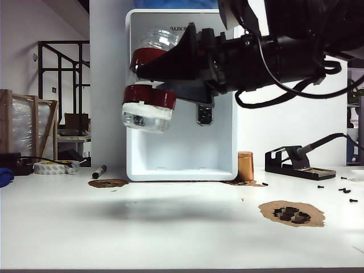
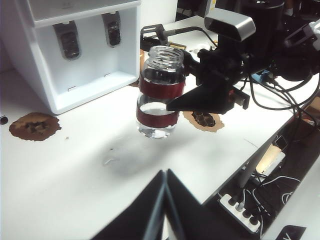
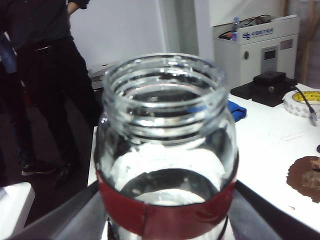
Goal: Pick up the water bottle with two loops of red belts, then reach the front water dispenser and gently press the gray-black baffle horizontally to get a little water.
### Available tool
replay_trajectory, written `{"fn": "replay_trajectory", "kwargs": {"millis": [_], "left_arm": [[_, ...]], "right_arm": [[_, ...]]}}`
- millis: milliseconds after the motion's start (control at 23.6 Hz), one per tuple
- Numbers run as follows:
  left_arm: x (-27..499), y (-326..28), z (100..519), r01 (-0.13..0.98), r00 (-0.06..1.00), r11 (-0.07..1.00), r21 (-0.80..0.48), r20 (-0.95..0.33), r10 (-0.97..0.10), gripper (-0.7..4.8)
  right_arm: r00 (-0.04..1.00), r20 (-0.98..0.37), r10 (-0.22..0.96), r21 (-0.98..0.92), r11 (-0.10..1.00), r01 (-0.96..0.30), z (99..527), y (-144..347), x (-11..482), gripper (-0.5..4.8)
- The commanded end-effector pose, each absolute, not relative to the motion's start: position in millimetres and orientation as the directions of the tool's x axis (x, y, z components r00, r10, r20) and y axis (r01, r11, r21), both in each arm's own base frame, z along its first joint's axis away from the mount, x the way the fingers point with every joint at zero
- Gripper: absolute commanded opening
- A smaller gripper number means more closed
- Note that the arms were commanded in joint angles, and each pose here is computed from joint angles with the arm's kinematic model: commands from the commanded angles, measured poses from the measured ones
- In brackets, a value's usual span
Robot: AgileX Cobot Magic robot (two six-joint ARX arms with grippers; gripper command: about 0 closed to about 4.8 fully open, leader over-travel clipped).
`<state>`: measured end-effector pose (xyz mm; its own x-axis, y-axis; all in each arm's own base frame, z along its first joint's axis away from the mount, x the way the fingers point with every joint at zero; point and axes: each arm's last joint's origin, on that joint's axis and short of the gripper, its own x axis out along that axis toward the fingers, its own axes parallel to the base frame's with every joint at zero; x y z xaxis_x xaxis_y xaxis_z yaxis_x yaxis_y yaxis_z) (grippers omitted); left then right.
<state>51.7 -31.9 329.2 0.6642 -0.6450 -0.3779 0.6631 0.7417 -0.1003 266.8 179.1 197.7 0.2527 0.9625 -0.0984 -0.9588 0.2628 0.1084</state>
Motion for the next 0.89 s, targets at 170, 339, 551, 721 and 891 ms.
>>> {"fn": "replay_trajectory", "kwargs": {"millis": [170,339,551,721,891], "left_arm": [[48.5,-29.4,328.8,0.641,0.680,0.763,-0.083,-0.401,-0.614,-0.02],[44.9,-28.0,329.4,0.642,0.685,0.763,-0.078,-0.389,-0.616,-0.02],[43.8,-27.5,329.8,0.643,0.688,0.762,-0.075,-0.382,-0.617,-0.02],[44.2,-27.6,330.6,0.647,0.691,0.760,-0.062,-0.374,-0.618,-0.02],[46.0,-27.9,330.8,0.639,0.706,0.768,-0.044,-0.362,-0.608,-0.02]], "right_arm": [[0.362,-0.113,0.925,-0.014,0.363,-0.932,199.1,177.9,269.7,-0.04],[0.357,-0.170,0.919,-0.048,0.354,-0.934,191.4,181.3,267.1,-0.04],[0.364,-0.191,0.911,-0.070,0.358,-0.931,184.3,188.1,265.5,-0.04],[0.378,-0.216,0.900,-0.072,0.372,-0.926,175.5,192.0,266.0,-0.04],[0.398,-0.189,0.898,-0.070,0.392,-0.917,164.1,195.2,270.9,-0.04]]}}
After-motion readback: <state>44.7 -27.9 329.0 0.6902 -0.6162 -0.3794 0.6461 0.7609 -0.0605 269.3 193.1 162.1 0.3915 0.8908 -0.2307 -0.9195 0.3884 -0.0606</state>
